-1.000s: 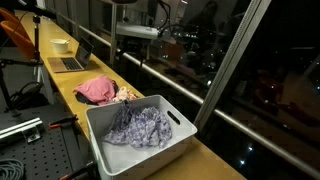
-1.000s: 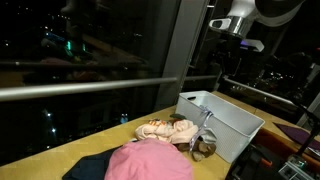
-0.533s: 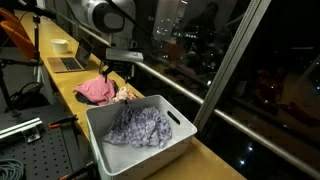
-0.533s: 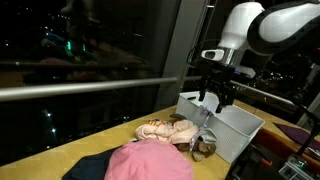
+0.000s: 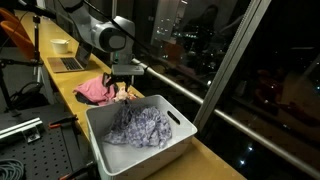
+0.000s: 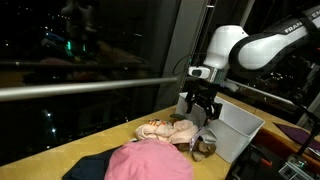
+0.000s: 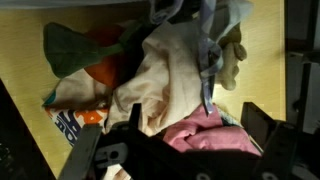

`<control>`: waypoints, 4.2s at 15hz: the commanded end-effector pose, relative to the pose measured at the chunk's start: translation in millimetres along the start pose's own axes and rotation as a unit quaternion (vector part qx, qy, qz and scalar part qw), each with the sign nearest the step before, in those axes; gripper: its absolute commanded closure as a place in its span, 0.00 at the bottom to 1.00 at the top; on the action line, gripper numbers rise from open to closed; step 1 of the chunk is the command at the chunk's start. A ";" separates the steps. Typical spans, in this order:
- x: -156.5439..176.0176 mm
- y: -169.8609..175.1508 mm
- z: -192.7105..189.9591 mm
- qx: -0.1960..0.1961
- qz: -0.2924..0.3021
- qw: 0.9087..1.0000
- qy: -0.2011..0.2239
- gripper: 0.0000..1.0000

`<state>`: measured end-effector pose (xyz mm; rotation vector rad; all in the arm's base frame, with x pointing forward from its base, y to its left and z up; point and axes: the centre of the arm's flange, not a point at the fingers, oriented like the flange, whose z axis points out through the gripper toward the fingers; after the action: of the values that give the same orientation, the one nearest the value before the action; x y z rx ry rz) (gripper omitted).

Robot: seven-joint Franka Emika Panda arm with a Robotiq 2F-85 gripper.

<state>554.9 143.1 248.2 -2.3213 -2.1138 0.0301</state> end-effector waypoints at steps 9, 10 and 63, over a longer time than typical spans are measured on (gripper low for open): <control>5.3 37.6 137.5 0.051 -0.016 0.998 0.021 0.00; 3.2 39.8 144.9 0.056 -0.012 0.998 0.021 0.00; -260.9 -51.3 -390.2 -0.231 0.187 0.950 0.099 0.97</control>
<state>479.7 -105.3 651.3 -2.8171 -1.7303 -0.7204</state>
